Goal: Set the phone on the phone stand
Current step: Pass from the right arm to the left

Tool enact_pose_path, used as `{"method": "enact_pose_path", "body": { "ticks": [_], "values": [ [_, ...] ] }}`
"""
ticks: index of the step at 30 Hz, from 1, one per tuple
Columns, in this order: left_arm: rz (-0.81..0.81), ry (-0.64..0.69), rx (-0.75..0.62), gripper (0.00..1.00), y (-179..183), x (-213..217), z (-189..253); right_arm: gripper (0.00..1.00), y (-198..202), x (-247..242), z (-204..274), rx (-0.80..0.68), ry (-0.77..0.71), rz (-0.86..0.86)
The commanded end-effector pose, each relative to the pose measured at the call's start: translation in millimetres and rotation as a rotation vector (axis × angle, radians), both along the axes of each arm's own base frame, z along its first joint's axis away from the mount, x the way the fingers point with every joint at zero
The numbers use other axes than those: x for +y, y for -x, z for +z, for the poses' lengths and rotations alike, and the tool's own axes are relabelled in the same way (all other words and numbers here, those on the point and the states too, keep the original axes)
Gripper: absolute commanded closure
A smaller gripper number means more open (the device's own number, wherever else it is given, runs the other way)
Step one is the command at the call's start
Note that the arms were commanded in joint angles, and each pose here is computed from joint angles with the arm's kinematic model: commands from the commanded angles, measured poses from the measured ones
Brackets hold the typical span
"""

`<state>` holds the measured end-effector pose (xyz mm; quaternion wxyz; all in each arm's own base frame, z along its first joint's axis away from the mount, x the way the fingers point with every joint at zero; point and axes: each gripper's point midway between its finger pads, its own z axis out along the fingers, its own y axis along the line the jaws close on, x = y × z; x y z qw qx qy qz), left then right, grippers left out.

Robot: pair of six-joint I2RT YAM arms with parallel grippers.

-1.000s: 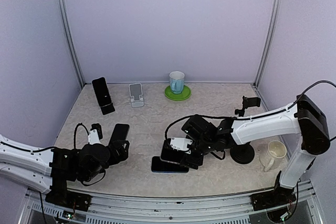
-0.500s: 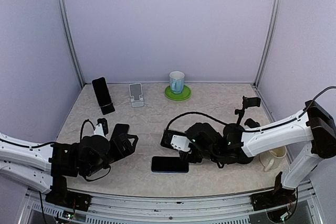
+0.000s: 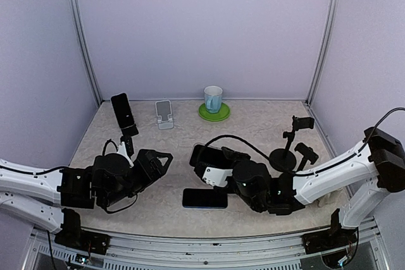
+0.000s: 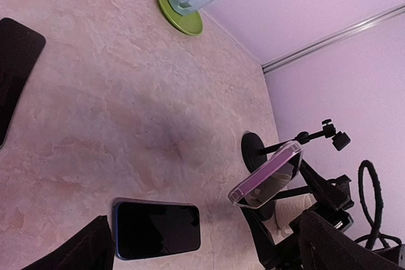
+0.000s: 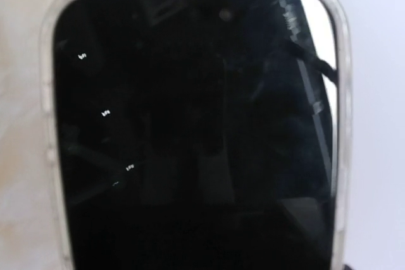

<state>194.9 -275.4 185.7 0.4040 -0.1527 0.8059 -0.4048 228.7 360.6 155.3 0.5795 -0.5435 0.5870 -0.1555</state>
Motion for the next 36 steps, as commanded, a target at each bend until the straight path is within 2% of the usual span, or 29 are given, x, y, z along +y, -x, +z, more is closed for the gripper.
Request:
{"method": "enact_pose_path", "body": {
  "ticks": [1,15,28,36],
  "values": [
    [0.01,0.059,-0.024,0.01,-4.6,-12.6,23.4,0.5,-4.6,0.9,46.5,-0.166,-0.126,-0.083],
    [0.048,0.09,-0.081,0.01,-23.8,-31.2,57.2,0.52,6.6,6.2,75.9,-0.41,-0.154,-0.17],
    [0.052,0.089,-0.085,0.01,-28.6,-40.7,51.1,0.57,16.1,20.4,80.6,-0.489,-0.159,-0.21],
    [0.053,0.15,-0.142,0.01,-28.6,-35.6,60.8,0.58,19.7,29.1,75.6,-0.435,-0.181,-0.179]
  ]
}}
